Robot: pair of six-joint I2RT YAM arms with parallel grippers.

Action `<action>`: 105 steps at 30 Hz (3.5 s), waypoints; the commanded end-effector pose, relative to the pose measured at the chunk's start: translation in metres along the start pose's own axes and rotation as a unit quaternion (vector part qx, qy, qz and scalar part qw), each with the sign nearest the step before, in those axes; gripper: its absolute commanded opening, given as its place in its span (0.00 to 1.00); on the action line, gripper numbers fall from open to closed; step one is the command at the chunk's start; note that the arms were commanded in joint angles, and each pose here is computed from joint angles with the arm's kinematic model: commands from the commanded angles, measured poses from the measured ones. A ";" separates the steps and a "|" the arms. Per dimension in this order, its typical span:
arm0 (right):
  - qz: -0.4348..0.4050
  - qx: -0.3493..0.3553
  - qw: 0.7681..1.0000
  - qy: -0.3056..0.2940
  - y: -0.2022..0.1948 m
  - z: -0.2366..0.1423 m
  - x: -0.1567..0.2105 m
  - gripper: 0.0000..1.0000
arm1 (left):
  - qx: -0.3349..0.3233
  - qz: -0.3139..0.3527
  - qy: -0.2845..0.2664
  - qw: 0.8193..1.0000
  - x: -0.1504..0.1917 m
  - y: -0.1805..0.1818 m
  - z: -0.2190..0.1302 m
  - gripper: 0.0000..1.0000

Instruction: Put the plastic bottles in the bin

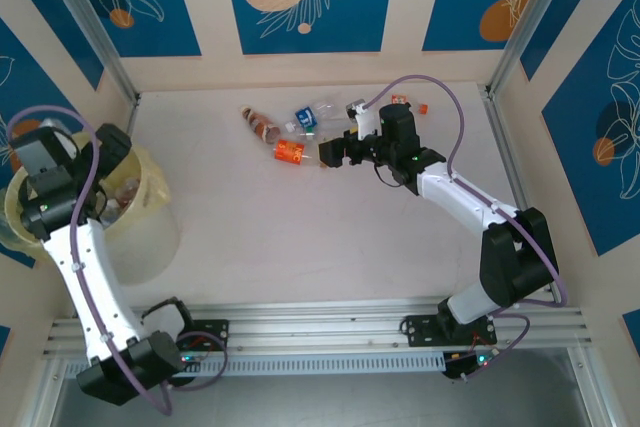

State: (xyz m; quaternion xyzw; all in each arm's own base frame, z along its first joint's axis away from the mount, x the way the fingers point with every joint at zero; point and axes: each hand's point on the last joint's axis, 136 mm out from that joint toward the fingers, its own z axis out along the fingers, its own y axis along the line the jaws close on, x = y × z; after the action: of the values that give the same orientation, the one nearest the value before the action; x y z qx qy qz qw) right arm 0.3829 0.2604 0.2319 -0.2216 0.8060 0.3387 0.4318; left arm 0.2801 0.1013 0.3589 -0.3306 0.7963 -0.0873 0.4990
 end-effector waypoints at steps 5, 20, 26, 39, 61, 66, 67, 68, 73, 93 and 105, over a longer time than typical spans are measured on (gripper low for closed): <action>0.002 0.028 0.999 -0.034 -0.016 -0.004 -0.017 0.99 | 0.098 0.100 0.005 0.990 0.007 -0.104 -0.021 1.00; 0.071 0.144 0.984 -0.076 -0.067 -0.063 -0.001 0.99 | 0.101 0.137 0.116 0.978 0.179 -0.268 0.107 1.00; 0.072 0.160 0.981 -0.077 -0.068 -0.089 0.014 0.99 | 0.013 0.051 0.172 0.984 0.242 -0.258 0.170 1.00; 0.055 0.192 0.977 -0.078 -0.066 -0.120 0.029 0.99 | -0.105 -0.055 0.220 0.968 0.319 -0.231 0.230 1.00; 0.049 0.218 0.972 -0.074 -0.064 -0.142 0.044 0.99 | -0.146 -0.059 0.227 0.961 0.388 -0.190 0.278 0.75; 0.048 0.216 0.972 -0.076 -0.065 -0.140 0.042 0.99 | -0.088 -0.037 0.223 0.970 0.380 -0.198 0.271 0.66; 0.046 0.215 0.972 -0.077 -0.065 -0.139 0.041 0.99 | -0.068 -0.027 0.221 0.973 0.376 -0.203 0.268 0.65; 0.047 0.216 0.972 -0.078 -0.066 -0.139 0.041 0.99 | -0.039 -0.010 0.221 0.975 0.371 -0.210 0.263 0.64; 0.050 0.208 0.974 -0.078 -0.068 -0.132 0.040 0.99 | 0.091 0.081 0.206 0.971 0.340 -0.237 0.225 0.50; 0.101 0.151 0.981 -0.062 -0.076 -0.084 0.028 0.99 | 0.043 0.192 -0.040 0.980 0.024 -0.158 0.014 0.23; 0.097 0.150 0.983 -0.048 -0.078 -0.075 0.034 0.99 | -0.101 0.012 -0.106 0.989 -0.061 -0.016 -0.001 0.12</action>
State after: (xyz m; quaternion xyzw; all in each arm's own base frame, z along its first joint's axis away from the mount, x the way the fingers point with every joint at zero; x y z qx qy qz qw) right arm 0.3694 0.1425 0.1877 -0.0498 0.8560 0.2500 0.4497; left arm 0.3179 0.1159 0.4172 -0.3503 0.7541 0.0473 0.5535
